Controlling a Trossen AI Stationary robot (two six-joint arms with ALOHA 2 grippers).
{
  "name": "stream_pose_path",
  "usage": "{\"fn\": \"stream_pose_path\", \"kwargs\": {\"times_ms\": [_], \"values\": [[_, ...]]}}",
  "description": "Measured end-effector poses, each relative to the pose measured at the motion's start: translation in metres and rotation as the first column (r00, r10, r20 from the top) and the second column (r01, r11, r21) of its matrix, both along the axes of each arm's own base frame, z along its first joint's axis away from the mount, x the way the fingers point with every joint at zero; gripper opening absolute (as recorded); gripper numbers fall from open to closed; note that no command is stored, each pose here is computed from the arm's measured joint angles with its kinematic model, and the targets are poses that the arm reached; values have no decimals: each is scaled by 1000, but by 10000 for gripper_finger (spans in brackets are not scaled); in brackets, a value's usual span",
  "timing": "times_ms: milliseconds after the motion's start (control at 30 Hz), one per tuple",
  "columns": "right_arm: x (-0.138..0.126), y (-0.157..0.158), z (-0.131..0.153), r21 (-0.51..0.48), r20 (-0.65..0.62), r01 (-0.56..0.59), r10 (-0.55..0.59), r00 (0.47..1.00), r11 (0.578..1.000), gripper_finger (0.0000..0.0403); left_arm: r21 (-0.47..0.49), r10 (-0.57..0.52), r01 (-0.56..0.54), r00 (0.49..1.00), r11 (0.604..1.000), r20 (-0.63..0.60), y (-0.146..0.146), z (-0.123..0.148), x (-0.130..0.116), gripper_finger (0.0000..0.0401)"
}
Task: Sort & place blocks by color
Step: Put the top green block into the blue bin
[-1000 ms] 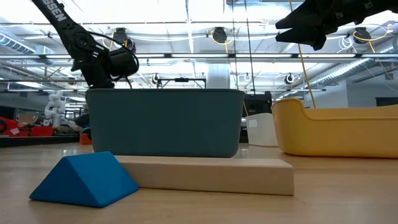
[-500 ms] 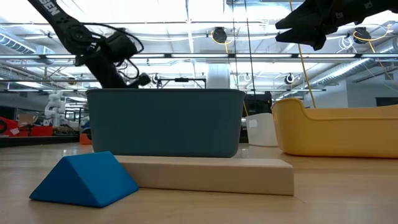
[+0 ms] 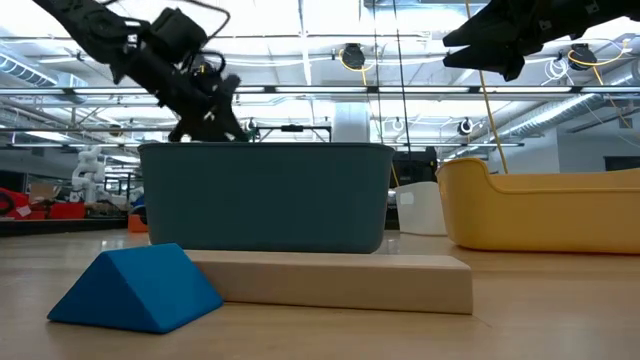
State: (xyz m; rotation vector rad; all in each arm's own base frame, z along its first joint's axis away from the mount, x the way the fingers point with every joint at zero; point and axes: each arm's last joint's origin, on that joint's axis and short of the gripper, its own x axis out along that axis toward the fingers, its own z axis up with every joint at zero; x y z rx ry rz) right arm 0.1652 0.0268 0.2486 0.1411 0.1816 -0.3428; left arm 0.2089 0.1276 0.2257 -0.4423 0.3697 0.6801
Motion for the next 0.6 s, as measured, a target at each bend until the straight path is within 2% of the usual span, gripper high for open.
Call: {"fn": "stream_pose_path", "kwargs": {"times_ms": [67,333,600], "values": [[0,0,0,0,0,0,0,1000,1000,215,19,-63,63,998,998,12,-7,5,1,151],[0,0,0,0,0,0,0,1000,1000,215,78,-182,180,983,981,24,-27,15,4,136],[0,0,0,0,0,0,0,1000,1000,215,179,-270,276,961,944,-59,-34,15,8,153]]}}
